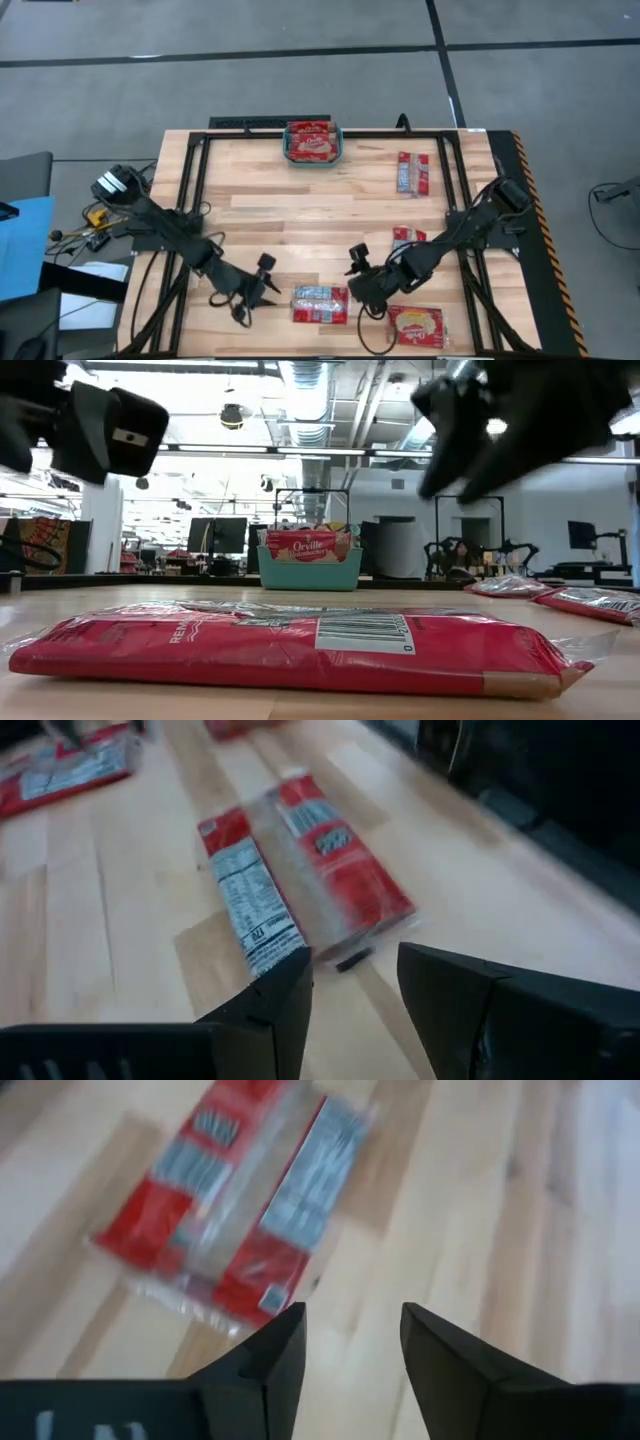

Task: Sort popcorn bags into baskets
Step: Put the red popcorn bag into the green basket

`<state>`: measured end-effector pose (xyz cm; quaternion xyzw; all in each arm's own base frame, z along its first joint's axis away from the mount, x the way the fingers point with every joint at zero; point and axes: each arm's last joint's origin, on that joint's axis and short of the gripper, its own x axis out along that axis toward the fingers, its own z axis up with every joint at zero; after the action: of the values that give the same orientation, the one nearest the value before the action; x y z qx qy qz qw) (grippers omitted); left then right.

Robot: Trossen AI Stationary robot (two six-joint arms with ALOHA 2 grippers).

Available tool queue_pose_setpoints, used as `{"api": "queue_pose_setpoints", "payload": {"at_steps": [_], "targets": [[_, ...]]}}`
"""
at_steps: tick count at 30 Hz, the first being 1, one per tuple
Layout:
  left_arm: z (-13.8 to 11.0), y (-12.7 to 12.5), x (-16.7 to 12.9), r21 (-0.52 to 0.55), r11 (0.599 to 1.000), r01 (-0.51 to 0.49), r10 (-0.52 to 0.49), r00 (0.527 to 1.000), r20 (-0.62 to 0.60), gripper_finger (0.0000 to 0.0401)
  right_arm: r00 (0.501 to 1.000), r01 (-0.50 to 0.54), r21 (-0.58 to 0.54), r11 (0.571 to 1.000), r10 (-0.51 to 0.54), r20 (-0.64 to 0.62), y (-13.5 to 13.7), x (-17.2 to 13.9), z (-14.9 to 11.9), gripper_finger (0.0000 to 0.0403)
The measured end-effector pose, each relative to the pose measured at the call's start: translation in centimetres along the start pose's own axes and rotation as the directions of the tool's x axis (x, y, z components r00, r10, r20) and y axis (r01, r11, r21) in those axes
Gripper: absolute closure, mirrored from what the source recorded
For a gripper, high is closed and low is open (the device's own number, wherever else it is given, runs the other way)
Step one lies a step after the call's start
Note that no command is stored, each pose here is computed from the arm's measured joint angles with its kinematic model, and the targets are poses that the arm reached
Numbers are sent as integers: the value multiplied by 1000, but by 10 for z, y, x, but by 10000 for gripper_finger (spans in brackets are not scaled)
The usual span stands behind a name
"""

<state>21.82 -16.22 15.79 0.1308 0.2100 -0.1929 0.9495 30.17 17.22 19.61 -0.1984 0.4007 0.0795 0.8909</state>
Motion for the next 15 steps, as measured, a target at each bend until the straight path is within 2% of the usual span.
{"api": "queue_pose_setpoints", "payload": {"at_steps": [5, 8, 11, 15], "targets": [[-5, -2, 28, 144, 984, -103, 115, 990, -79, 260, 997, 10, 63, 998, -14, 70, -16, -22, 9, 229], [-4, 0, 41, 191, 974, -121, 140, 986, -92, 260, 995, 13, 79, 997, -21, 93, -23, -32, 11, 234], [-1, 2, 49, 239, 969, -63, 89, 991, -97, 260, 993, 18, 96, 995, -29, 116, -30, -39, 13, 236], [-4, 9, 52, 252, 966, 63, -15, 982, -190, 260, 991, 32, 95, 995, -44, 124, -38, -42, 14, 235]]}}
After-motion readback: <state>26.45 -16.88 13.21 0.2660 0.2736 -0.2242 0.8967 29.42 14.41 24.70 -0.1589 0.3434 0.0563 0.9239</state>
